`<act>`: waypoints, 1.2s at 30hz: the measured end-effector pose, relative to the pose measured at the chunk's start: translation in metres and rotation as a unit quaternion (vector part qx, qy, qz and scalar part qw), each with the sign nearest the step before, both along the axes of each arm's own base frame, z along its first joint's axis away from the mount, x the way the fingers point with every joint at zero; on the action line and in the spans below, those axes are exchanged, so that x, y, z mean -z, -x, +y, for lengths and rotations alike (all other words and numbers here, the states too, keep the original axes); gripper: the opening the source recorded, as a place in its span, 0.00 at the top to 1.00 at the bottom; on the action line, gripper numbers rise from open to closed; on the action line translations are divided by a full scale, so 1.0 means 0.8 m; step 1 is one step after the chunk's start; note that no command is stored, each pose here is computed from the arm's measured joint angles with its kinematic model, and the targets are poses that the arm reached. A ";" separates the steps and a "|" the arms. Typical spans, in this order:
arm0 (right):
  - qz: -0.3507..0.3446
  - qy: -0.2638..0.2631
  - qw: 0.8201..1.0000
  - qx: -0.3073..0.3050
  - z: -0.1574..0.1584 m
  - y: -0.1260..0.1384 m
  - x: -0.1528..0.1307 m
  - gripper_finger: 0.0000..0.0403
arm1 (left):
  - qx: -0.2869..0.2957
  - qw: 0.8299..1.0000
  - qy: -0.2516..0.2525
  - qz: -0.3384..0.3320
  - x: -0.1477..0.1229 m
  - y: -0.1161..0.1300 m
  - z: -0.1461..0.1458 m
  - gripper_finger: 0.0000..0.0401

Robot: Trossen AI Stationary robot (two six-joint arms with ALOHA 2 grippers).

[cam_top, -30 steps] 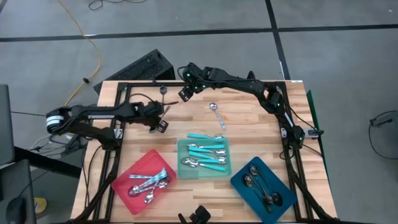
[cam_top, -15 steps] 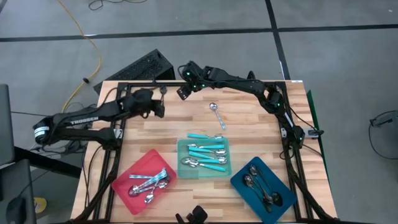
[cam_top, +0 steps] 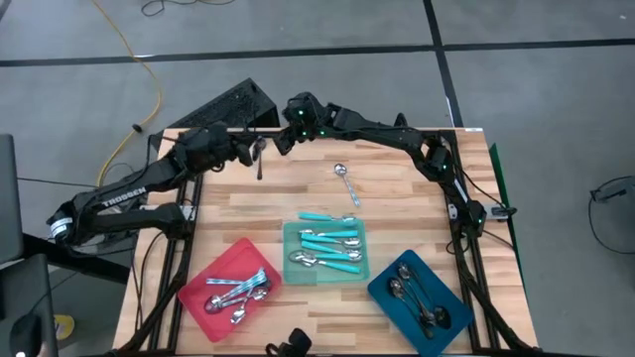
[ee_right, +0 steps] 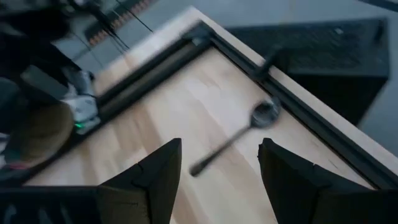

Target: Sort silverware by color (type)

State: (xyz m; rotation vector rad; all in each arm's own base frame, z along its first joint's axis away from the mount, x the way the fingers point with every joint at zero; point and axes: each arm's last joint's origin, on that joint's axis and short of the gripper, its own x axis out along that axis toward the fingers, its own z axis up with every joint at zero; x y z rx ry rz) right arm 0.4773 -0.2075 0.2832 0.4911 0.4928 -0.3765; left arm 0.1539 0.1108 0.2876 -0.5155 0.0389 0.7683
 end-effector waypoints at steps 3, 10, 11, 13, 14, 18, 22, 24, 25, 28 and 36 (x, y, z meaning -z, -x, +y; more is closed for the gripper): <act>-0.023 0.007 1.000 -0.006 0.001 -0.003 -0.005 0.42 | 0.019 0.999 -0.018 -0.029 -0.008 0.002 0.005 1.00; -0.075 0.007 0.996 -0.047 0.003 -0.009 -0.016 0.42 | 0.092 0.989 -0.072 -0.088 -0.028 0.006 0.012 1.00; -0.079 0.005 0.996 -0.052 0.003 -0.010 -0.016 0.42 | 0.105 0.987 -0.078 -0.095 -0.030 0.007 0.013 1.00; -0.084 0.003 0.995 -0.061 0.004 -0.010 -0.017 0.42 | 0.118 0.984 -0.087 -0.101 -0.032 0.010 0.015 1.00; -0.085 0.002 0.994 -0.065 0.005 -0.011 -0.017 0.42 | 0.116 0.984 -0.092 -0.101 -0.033 0.011 0.016 1.00; -0.091 0.003 0.992 -0.083 0.009 -0.013 -0.018 0.42 | 0.084 0.983 -0.127 -0.098 -0.040 0.023 0.023 1.00; -0.114 0.008 0.987 -0.113 0.011 -0.015 -0.023 0.42 | 0.121 0.972 -0.158 -0.122 -0.049 0.034 0.029 1.00; -0.133 0.011 0.983 -0.128 0.012 -0.016 -0.028 0.42 | 0.132 0.972 -0.152 -0.123 -0.049 0.039 0.033 1.00; -0.141 0.013 0.981 -0.134 0.012 -0.017 -0.030 0.42 | 0.129 0.973 -0.145 -0.121 -0.047 0.041 0.035 1.00; -0.160 0.016 0.978 -0.135 0.015 -0.017 -0.039 0.42 | 0.087 0.982 -0.127 -0.109 -0.042 0.045 0.041 1.00; -0.161 0.074 0.982 -0.058 0.021 -0.012 -0.060 0.43 | -0.016 0.987 -0.141 -0.080 -0.040 0.048 0.046 1.00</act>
